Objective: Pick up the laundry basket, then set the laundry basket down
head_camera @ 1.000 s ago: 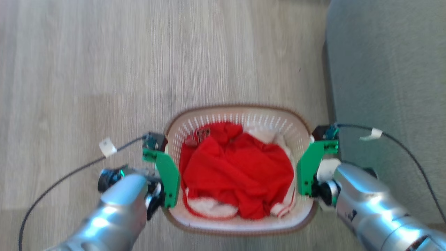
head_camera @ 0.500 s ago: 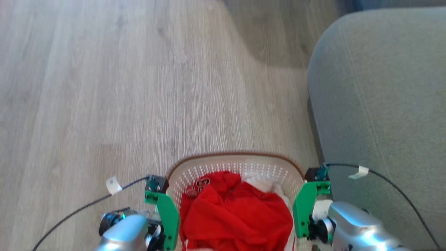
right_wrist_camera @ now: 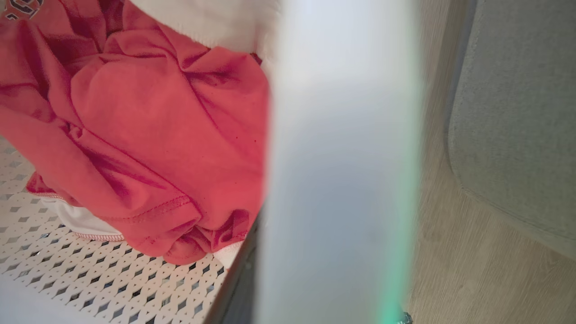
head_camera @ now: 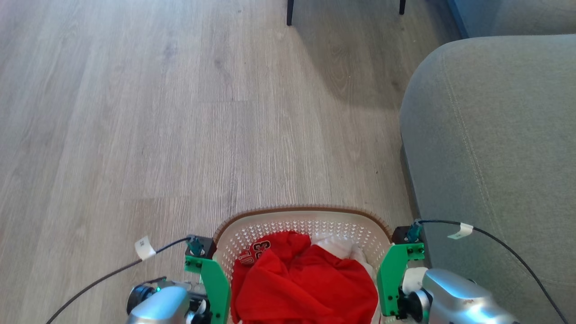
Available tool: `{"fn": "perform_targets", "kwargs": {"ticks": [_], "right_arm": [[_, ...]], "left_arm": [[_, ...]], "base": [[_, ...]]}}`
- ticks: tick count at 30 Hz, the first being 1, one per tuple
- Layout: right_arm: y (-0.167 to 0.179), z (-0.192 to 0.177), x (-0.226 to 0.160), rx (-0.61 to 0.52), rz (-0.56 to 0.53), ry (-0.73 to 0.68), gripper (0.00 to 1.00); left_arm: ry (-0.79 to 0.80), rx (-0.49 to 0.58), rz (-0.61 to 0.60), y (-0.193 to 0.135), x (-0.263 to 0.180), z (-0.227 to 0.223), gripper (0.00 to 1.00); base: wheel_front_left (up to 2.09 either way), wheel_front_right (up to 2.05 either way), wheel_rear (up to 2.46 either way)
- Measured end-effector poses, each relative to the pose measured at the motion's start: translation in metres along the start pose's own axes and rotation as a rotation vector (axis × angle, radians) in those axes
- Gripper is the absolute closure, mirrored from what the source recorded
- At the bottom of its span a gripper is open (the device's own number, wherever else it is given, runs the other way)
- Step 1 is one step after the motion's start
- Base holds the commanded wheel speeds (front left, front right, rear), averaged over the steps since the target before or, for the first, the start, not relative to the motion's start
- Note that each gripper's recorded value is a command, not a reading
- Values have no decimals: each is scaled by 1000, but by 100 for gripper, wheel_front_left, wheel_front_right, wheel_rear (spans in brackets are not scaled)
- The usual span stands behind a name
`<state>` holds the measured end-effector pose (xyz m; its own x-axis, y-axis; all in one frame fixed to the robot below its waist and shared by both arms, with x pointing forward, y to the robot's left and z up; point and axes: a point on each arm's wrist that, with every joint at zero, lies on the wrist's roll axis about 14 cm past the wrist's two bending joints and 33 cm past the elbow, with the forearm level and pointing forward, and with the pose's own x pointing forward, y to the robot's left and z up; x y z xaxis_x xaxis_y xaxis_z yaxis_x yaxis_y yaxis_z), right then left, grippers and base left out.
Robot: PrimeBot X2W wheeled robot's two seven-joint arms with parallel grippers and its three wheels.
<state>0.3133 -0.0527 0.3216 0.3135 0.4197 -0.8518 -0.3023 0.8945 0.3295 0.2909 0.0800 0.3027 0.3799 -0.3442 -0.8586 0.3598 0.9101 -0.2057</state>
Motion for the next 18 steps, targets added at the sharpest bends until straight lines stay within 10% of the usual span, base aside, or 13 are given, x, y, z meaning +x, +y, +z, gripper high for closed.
{"fn": "perform_targets", "kwargs": {"ticks": [18], "right_arm": [[1,-6,1,7,4,15,100]], "left_arm": [[18,4,-4,-2,1,-7,100]], "base": [[0,0,0]]}}
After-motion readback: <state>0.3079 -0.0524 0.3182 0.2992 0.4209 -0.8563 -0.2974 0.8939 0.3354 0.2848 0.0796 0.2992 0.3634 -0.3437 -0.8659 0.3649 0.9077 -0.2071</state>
